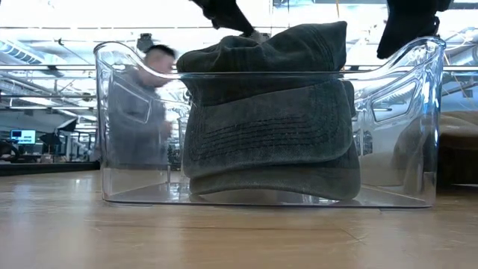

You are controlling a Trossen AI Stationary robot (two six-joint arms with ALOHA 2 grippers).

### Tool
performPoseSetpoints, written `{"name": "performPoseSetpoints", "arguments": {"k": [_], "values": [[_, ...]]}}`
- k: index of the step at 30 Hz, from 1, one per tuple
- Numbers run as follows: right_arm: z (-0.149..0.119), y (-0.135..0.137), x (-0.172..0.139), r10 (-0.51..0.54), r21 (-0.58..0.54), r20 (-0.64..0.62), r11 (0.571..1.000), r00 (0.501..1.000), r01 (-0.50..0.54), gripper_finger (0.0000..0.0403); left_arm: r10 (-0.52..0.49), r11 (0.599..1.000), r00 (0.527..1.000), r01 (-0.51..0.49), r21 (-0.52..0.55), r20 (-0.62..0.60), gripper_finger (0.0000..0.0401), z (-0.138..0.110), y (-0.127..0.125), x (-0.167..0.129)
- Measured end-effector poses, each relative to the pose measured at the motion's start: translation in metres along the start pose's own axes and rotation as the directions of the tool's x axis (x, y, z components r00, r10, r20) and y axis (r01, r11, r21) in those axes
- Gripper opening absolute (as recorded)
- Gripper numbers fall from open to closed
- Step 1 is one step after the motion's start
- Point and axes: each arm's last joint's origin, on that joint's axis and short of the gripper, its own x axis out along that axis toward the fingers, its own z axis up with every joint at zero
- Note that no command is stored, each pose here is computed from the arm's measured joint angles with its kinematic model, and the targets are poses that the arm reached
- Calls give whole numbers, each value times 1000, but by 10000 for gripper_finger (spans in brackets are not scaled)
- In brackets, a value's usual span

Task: Pick & Place hat
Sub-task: Adjust the brown cap in the top transparent bin

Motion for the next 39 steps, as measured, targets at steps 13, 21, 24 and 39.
{"name": "performPoseSetpoints", "arguments": {"k": [13,21,24,39], "values": [[-2,3,6,31,56,21,998,999,-32,0,201,958,916,-257,-125,-346,3,-52,35,10],[-1,5,6,46,66,32,997,998,-48,0,123,941,891,-245,-233,-437,5,-89,28,24],[-1,5,6,47,67,33,997,998,-49,0,107,936,879,-247,-252,-464,3,-98,22,28],[-2,4,6,38,134,24,990,999,-41,0,113,915,889,-267,-304,-443,158,-92,20,25]]}}
